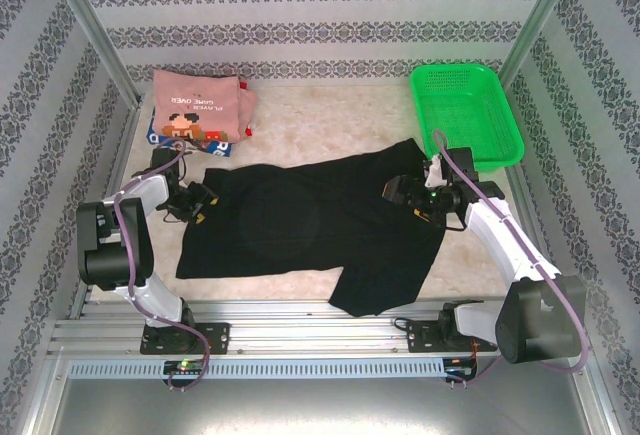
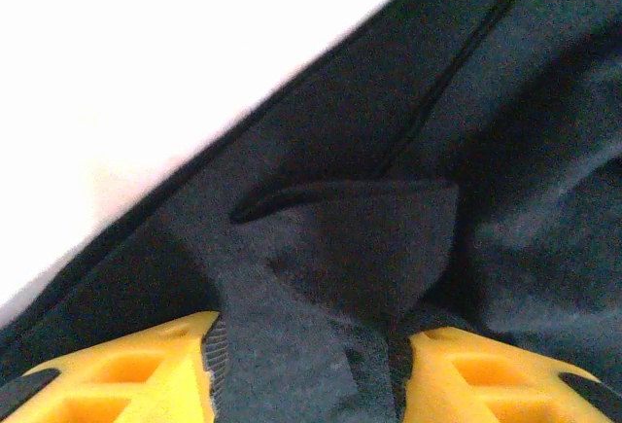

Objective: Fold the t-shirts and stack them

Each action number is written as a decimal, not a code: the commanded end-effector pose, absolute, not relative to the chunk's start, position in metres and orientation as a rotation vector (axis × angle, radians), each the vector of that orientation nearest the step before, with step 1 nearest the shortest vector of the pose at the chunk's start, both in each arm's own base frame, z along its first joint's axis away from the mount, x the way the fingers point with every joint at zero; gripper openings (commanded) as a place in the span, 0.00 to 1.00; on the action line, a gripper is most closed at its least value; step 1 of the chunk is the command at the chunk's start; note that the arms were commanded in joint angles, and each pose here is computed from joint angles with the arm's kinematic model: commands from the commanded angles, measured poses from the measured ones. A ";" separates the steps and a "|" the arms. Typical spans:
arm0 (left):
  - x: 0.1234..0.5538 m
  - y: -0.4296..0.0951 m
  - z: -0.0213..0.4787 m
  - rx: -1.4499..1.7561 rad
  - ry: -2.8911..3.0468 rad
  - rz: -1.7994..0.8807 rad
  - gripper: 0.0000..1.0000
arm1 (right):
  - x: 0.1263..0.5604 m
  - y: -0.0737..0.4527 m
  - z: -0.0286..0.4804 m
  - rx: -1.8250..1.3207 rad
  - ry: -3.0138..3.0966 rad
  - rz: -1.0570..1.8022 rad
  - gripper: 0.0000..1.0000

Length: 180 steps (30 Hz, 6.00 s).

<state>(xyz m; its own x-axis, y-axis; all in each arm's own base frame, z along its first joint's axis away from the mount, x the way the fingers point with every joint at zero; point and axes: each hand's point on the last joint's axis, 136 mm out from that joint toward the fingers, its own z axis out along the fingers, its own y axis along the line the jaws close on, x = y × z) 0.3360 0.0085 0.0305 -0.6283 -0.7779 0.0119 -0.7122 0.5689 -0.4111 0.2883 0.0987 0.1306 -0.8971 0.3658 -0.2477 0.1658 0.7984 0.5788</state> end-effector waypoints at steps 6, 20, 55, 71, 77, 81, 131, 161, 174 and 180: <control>0.351 0.024 0.032 -1.269 2.561 -0.498 0.41 | 0.290 0.100 0.138 0.396 2.616 0.817 0.98; 0.370 0.027 0.044 -1.195 2.553 -0.495 0.16 | 0.292 0.095 0.115 0.467 2.663 0.803 0.98; 0.419 0.016 0.140 -0.941 2.416 -0.593 0.00 | 0.250 0.059 0.035 0.867 2.938 0.543 0.59; 0.432 0.009 0.161 -0.888 2.376 -0.656 0.00 | 0.303 0.052 0.056 0.843 2.851 0.531 0.10; 0.436 0.010 0.178 -0.865 2.356 -0.653 0.00 | 0.315 0.051 0.092 0.820 2.759 0.608 0.03; 0.443 0.010 0.188 -0.846 2.338 -0.662 0.00 | 0.333 0.047 0.123 0.799 2.674 0.677 0.03; 0.491 0.058 0.220 -0.623 2.344 -0.439 0.00 | 0.466 0.016 0.271 0.601 2.274 0.982 0.00; 0.385 0.056 0.069 -1.028 2.522 -0.479 0.00 | 0.365 -0.005 0.137 0.809 2.549 0.786 0.00; 0.372 0.055 0.042 -1.069 2.570 -0.451 0.00 | 0.346 -0.009 0.108 0.854 2.605 0.755 0.00; 0.362 0.054 0.032 -1.095 2.592 -0.437 0.00 | 0.339 -0.009 0.095 0.874 2.620 0.746 0.00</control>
<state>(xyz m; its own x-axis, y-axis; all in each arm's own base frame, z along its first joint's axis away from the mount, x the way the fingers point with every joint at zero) 0.3629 0.0451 0.0398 -0.6900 -0.7103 -0.1392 -0.6154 0.6769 -0.4039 0.3425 -0.0007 0.0981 -0.7829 0.6187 -0.0649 0.4767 0.6636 0.5765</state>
